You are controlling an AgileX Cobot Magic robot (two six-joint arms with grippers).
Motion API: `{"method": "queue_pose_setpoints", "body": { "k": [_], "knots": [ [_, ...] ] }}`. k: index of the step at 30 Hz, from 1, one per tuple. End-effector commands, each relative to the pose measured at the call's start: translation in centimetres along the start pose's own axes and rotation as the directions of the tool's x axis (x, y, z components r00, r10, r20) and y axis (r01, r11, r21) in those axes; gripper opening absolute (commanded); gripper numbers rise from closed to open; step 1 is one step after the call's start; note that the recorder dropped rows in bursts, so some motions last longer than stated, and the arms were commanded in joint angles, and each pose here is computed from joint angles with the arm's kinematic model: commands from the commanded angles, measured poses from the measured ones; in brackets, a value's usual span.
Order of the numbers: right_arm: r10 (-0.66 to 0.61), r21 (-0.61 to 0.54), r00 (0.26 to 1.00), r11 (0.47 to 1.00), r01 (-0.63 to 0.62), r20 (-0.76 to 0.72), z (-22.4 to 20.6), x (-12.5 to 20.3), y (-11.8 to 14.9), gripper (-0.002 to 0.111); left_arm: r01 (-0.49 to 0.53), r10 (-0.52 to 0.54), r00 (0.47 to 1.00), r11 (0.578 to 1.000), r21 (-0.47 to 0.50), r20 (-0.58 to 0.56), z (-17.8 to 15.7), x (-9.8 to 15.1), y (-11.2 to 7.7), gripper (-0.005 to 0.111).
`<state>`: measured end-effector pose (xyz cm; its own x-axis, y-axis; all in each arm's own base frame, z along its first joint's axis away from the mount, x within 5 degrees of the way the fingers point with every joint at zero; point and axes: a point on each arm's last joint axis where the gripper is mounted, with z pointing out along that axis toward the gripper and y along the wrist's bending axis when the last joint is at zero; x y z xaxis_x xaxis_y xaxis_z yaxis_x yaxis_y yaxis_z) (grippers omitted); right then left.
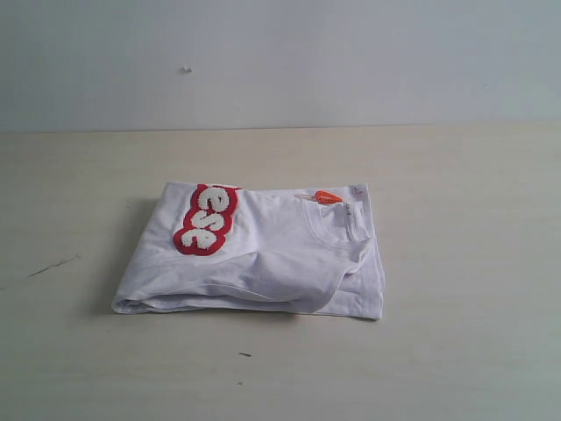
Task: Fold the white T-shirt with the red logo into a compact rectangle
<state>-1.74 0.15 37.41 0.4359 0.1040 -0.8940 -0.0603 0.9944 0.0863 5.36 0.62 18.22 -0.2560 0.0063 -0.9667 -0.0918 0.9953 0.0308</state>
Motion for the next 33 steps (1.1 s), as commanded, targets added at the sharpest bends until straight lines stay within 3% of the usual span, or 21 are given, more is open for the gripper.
{"method": "queue_pose_setpoints", "body": {
  "k": [1,10,16,26,33],
  "knots": [
    [-0.025,0.01,1.0,1.0,0.025,0.007,0.0,-0.1,0.0,0.0,0.002,-0.002,1.0,1.0,-0.002,0.012,0.0,-0.1,0.0,0.0],
    [-0.126,0.039,0.992,0.991,0.125,0.011,0.5,1.5,-0.4,0.0,0.002,-0.002,1.0,1.0,-0.002,0.012,0.0,-0.1,0.0,0.0],
    [-0.156,0.093,0.988,0.983,0.157,-0.018,1.0,5.7,-0.9,0.0,0.002,-0.002,1.0,1.0,-0.002,0.012,0.0,-0.1,0.0,0.0],
    [-0.158,0.088,0.952,0.978,0.187,-0.263,0.4,14.0,-2.1,0.0,0.002,-0.002,1.0,1.0,-0.002,0.012,0.0,-0.1,0.0,0.0],
    [-0.15,0.081,0.919,0.978,0.191,-0.365,-0.5,17.5,-2.5,0.0,0.002,-0.002,1.0,1.0,-0.002,0.012,0.0,-0.1,0.0,0.0]
  ]
}}
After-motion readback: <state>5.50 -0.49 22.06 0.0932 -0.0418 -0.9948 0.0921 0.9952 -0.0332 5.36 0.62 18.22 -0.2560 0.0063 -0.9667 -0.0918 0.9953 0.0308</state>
